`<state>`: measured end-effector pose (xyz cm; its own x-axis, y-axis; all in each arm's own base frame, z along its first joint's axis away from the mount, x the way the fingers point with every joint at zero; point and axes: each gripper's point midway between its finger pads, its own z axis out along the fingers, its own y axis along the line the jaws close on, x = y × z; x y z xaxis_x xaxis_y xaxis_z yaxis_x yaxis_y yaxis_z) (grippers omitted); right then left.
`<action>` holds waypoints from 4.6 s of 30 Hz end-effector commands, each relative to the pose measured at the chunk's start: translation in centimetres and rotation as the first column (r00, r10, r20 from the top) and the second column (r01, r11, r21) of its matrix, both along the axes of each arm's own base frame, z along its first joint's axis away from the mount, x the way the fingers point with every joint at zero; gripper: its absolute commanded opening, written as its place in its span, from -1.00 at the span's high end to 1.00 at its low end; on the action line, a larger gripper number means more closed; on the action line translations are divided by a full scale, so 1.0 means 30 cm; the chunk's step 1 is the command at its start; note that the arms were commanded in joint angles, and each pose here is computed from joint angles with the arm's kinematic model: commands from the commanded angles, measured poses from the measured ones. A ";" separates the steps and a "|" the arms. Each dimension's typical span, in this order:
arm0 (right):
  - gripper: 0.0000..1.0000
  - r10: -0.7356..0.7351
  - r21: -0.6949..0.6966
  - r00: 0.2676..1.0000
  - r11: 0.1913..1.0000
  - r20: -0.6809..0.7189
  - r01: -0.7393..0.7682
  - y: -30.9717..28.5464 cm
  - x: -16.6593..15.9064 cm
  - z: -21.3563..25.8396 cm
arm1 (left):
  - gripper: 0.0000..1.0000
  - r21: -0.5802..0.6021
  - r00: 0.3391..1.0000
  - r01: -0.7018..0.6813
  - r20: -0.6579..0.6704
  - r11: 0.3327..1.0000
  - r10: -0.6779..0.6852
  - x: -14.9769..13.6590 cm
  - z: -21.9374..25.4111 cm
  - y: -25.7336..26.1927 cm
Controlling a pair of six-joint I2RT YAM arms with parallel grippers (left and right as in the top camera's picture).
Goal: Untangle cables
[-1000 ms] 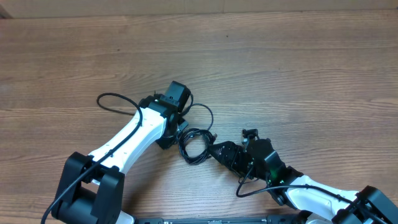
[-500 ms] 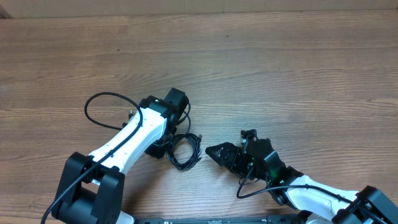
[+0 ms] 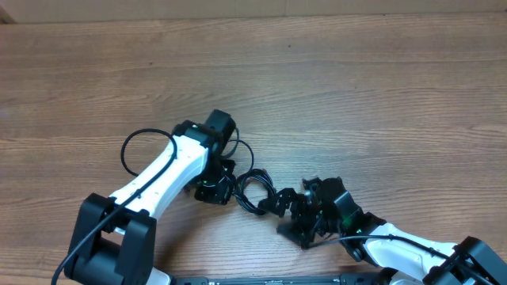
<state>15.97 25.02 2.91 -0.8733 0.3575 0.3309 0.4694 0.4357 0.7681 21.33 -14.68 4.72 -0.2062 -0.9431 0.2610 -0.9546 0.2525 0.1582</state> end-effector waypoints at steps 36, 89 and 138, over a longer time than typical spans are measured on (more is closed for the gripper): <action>-0.29 -0.240 0.073 0.926 0.960 -0.293 0.272 0.019 0.053 0.047 | 0.92 -0.161 0.999 0.016 -0.044 0.987 -0.024 -0.008 0.036 -0.045; 0.92 0.025 -0.118 0.942 0.993 0.334 0.015 0.007 0.166 0.058 | 0.92 0.126 0.895 0.346 0.254 0.930 -0.368 0.225 0.033 0.165; 0.92 0.108 -0.162 0.986 0.983 0.130 -0.086 0.082 0.170 0.203 | 0.91 0.476 0.626 0.524 0.347 0.706 -0.699 0.218 0.111 -0.130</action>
<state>19.73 26.42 6.94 -0.9619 0.2490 0.1128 0.2532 0.6559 0.7111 28.18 -17.47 7.87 -0.7732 -0.5328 -0.3441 -0.5486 0.8340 -0.0587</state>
